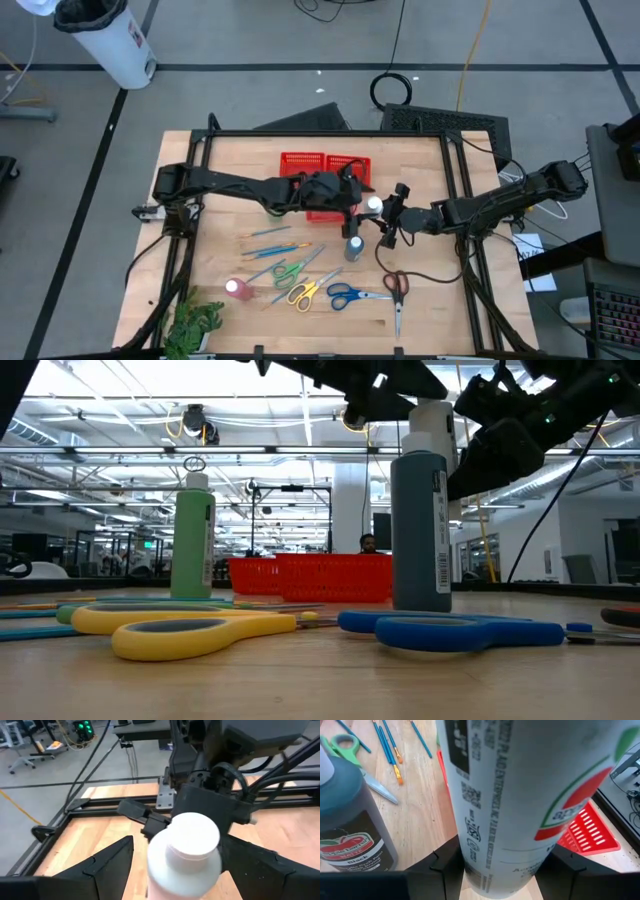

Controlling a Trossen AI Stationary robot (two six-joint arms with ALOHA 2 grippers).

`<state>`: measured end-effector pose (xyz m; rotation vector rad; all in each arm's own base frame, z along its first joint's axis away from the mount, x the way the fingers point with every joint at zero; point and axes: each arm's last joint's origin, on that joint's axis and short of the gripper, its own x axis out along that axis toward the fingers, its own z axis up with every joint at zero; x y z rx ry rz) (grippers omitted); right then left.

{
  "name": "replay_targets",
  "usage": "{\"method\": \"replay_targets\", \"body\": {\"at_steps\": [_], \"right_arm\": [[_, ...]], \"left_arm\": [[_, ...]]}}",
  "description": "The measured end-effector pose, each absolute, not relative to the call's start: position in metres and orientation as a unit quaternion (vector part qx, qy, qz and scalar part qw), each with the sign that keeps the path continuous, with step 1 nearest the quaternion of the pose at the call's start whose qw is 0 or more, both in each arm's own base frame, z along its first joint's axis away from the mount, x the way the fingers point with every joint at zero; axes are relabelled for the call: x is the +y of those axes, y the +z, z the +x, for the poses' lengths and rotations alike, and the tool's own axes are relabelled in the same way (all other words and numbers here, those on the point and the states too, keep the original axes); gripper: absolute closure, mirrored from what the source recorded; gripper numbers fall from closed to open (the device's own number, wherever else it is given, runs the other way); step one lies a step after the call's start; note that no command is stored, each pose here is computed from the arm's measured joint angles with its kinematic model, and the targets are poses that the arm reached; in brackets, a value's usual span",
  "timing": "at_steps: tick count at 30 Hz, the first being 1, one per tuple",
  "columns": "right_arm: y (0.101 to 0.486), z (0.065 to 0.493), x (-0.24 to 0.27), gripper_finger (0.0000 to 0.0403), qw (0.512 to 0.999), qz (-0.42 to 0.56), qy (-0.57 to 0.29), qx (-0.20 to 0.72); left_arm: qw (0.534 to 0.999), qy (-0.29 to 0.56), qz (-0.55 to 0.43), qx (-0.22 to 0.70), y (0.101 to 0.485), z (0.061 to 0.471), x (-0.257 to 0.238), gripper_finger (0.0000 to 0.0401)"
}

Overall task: Pick & Place Paint Supplies
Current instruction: Put the white paint bottle into the top left red bin

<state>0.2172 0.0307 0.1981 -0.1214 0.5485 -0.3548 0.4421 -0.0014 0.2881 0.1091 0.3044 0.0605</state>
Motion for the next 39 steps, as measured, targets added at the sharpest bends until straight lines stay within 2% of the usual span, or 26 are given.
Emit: {"method": "replay_targets", "body": {"at_steps": [6,9,12,18,20,28,34,39], "right_arm": [[0.198,0.217,0.031,0.0222,0.946,-0.059,-0.174,0.269],[0.198,0.217,0.031,0.0220,0.946,-0.059,-0.174,0.269],[0.198,0.217,0.031,0.0221,0.946,-0.059,-0.174,0.269],[0.198,0.217,0.031,0.0221,0.946,-0.058,-0.175,0.268],[0.198,0.217,0.031,0.0214,0.946,-0.055,-0.175,0.268],[0.203,0.217,0.031,0.0167,0.951,-0.035,-0.183,0.248],[0.209,0.211,0.032,0.0132,0.955,-0.028,-0.174,0.238],[0.219,0.205,0.035,0.0118,0.963,-0.021,-0.163,0.215]], "left_arm": [[0.989,0.024,0.051,0.139,0.290,0.443,-0.002,0.0091],[0.990,0.024,0.053,0.129,0.293,0.443,-0.002,0.0104],[0.989,0.025,0.051,0.135,0.291,0.443,-0.001,0.0142],[0.990,0.027,0.030,0.134,0.291,0.443,0.001,0.0258],[0.990,0.027,0.038,0.135,0.291,0.443,0.002,0.0282],[0.990,0.036,0.055,0.124,0.312,0.430,0.004,0.0282],[0.989,0.087,0.057,0.106,0.356,0.397,0.022,0.0282],[0.983,0.128,0.054,0.117,0.380,0.368,0.044,0.0282]]}}
